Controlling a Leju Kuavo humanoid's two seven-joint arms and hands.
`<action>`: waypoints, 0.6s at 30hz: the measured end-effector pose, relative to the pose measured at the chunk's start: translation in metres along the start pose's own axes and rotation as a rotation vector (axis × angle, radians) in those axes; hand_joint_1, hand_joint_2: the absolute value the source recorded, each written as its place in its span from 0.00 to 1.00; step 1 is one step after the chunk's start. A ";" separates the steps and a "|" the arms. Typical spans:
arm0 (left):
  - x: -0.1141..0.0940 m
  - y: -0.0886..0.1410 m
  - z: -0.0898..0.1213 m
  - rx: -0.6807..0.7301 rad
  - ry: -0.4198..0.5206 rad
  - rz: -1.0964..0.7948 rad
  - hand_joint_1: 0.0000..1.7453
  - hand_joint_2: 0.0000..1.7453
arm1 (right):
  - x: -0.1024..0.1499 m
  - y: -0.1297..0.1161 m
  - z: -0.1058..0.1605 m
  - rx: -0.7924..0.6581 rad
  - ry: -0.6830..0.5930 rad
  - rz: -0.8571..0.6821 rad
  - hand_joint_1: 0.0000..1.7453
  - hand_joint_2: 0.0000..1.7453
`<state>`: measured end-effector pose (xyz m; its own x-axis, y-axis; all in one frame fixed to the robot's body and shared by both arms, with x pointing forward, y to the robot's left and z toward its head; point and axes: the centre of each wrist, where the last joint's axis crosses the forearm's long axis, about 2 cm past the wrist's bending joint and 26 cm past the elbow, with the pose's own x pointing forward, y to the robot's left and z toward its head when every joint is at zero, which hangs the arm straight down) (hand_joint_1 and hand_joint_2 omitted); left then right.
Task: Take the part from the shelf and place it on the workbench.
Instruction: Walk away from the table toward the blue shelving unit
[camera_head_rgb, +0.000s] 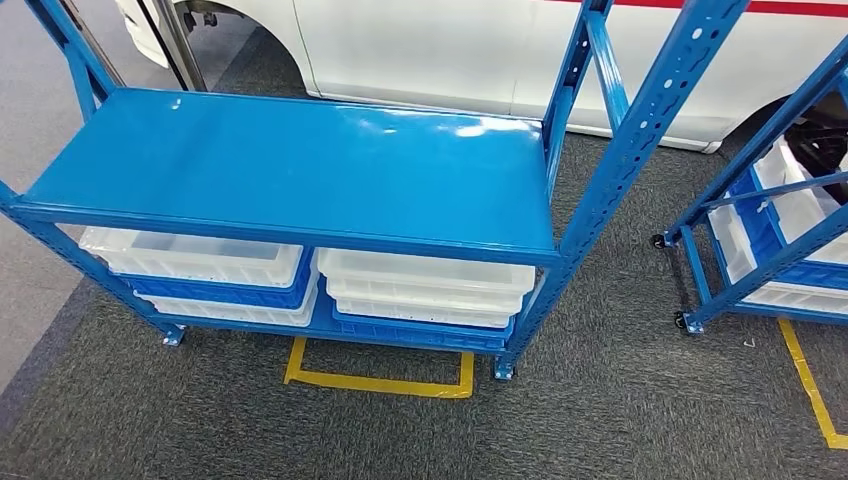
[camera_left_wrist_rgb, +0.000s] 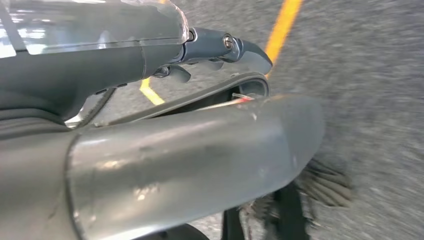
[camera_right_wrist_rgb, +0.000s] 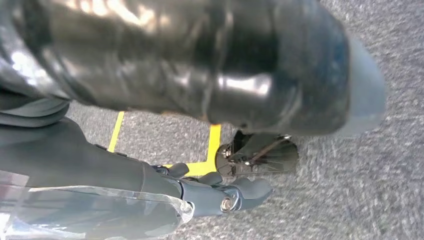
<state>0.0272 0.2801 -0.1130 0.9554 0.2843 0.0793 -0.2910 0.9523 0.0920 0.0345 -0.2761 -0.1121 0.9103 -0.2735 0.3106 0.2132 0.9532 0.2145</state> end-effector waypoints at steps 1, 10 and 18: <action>0.001 0.000 0.000 0.000 -0.002 -0.003 0.00 0.25 | 0.000 0.000 0.000 -0.001 0.004 0.000 0.00 0.00; 0.001 -0.004 0.001 0.014 0.010 -0.071 0.00 1.00 | -0.004 -0.005 0.002 -0.036 0.033 0.004 0.00 0.25; 0.005 -0.007 0.001 0.034 -0.073 -0.248 0.00 1.00 | -0.002 -0.005 0.001 -0.040 0.029 0.008 0.00 0.50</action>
<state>0.0338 0.2745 -0.1120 0.9920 0.0329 0.1216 -0.0513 0.9872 0.1512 0.0316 -0.2804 -0.1126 0.9221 -0.2622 0.2847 0.2189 0.9599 0.1749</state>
